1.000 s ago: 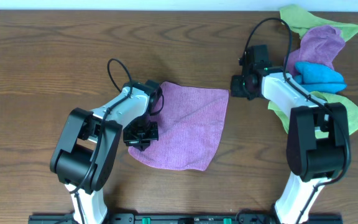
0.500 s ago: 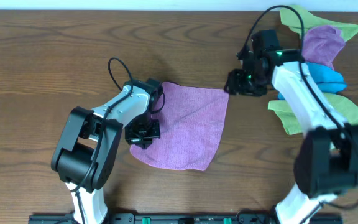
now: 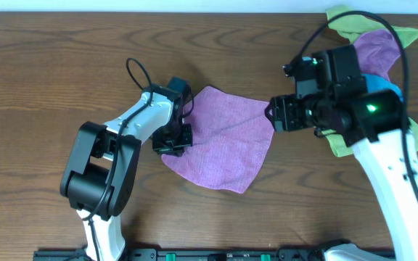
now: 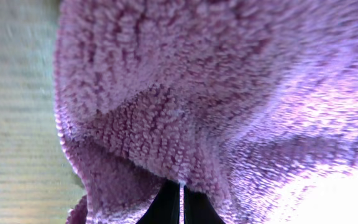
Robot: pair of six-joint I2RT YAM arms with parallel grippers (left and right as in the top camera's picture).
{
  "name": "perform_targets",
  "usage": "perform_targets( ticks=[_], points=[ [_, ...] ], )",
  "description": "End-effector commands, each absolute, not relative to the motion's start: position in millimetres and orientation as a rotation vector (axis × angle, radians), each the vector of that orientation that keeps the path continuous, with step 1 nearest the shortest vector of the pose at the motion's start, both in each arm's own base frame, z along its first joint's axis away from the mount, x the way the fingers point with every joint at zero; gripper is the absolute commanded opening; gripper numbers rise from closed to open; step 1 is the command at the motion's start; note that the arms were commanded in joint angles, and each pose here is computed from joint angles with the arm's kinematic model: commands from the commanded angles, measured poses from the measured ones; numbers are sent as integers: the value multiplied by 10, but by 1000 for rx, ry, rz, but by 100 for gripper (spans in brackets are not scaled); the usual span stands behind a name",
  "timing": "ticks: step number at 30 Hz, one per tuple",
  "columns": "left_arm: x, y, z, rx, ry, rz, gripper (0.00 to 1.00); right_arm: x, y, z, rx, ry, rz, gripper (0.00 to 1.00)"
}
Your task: Fold the cloth
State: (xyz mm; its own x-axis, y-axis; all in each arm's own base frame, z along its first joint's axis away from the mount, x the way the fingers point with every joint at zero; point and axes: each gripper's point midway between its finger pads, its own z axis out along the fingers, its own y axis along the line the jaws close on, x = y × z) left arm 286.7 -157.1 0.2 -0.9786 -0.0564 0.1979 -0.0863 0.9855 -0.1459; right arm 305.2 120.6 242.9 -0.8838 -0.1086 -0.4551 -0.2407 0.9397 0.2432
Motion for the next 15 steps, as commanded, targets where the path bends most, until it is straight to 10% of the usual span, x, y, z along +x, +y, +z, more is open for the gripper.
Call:
perform_targets(
  ticks=[1,3,5,15],
  points=[
    [3128,-1617,344,69,-3068,297,6,3019,1182,2438,-253,2659,377,63],
    [3187,-1640,478,60,-3104,326,6,2985,1174,2374,-251,2682,375,44],
    [3214,-1659,620,21,-3138,353,6,2968,1182,2322,-255,2694,374,2],
    [3974,-1944,1033,-138,-3478,606,6,2977,1220,2335,-251,2684,400,2]
  ],
)
